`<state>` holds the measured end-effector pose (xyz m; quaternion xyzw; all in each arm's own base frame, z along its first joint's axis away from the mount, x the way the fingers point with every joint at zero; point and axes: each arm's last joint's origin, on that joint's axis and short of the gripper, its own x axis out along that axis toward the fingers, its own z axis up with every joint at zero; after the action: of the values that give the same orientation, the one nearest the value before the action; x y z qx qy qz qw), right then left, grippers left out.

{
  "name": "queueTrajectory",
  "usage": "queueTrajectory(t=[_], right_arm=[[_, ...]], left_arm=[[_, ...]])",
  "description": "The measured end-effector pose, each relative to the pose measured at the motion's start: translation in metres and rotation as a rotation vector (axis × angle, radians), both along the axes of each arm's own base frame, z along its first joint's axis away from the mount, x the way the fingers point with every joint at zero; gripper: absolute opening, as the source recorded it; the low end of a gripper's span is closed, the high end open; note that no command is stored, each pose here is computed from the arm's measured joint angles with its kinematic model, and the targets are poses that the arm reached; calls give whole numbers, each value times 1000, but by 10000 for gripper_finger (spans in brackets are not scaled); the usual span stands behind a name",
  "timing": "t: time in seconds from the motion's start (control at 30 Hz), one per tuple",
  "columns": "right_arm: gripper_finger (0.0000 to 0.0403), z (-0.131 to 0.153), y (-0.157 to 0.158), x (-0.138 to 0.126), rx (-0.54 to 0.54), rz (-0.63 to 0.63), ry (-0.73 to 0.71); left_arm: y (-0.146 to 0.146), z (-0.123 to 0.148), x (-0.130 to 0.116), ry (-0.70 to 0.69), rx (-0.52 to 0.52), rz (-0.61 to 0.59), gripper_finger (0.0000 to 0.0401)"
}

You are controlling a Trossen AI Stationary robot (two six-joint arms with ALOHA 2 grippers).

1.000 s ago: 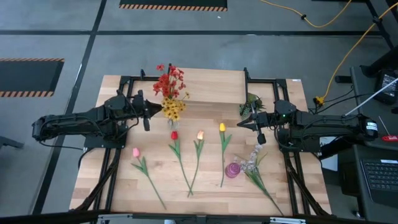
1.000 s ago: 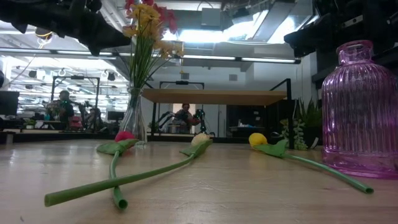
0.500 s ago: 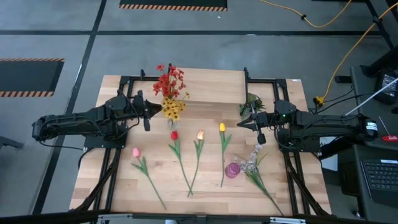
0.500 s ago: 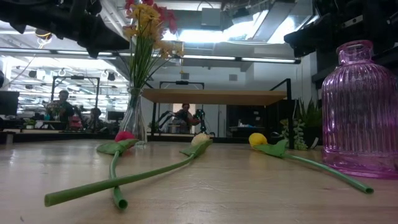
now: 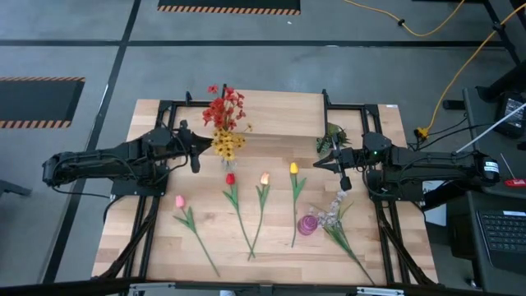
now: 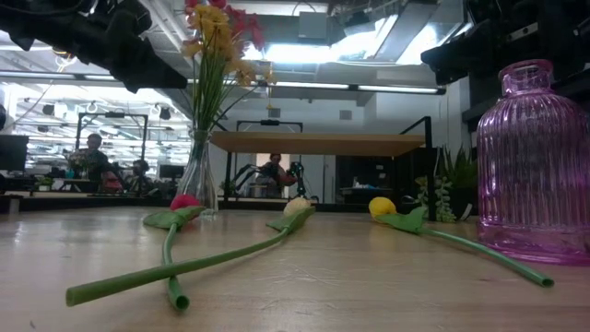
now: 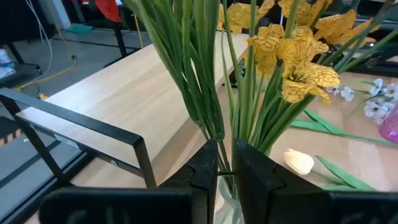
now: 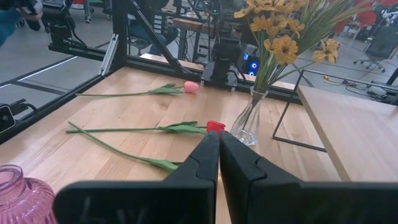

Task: Pick and place flowers into a vace then onto a shelf
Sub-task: Put the red flowers into the transparent vase

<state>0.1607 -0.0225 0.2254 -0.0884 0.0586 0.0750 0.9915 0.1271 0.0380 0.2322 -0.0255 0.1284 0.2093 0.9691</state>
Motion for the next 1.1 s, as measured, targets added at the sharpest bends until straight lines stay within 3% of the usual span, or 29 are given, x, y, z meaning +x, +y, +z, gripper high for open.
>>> queueTrajectory(t=[0.3,0.4,0.7,0.9,1.1], right_arm=[[18,0,0,0,0,0,0],[18,0,0,0,0,0,0],[18,0,0,0,3,0,1],[18,0,0,0,3,0,1],[18,0,0,0,3,-1,1]], left_arm=[[0,3,1,-27,6,-16,45],[-1,11,2,-93,67,-49,45],[2,30,-4,-101,187,90,45],[3,18,-4,-12,127,104,45],[3,19,-3,-21,123,107,67]])
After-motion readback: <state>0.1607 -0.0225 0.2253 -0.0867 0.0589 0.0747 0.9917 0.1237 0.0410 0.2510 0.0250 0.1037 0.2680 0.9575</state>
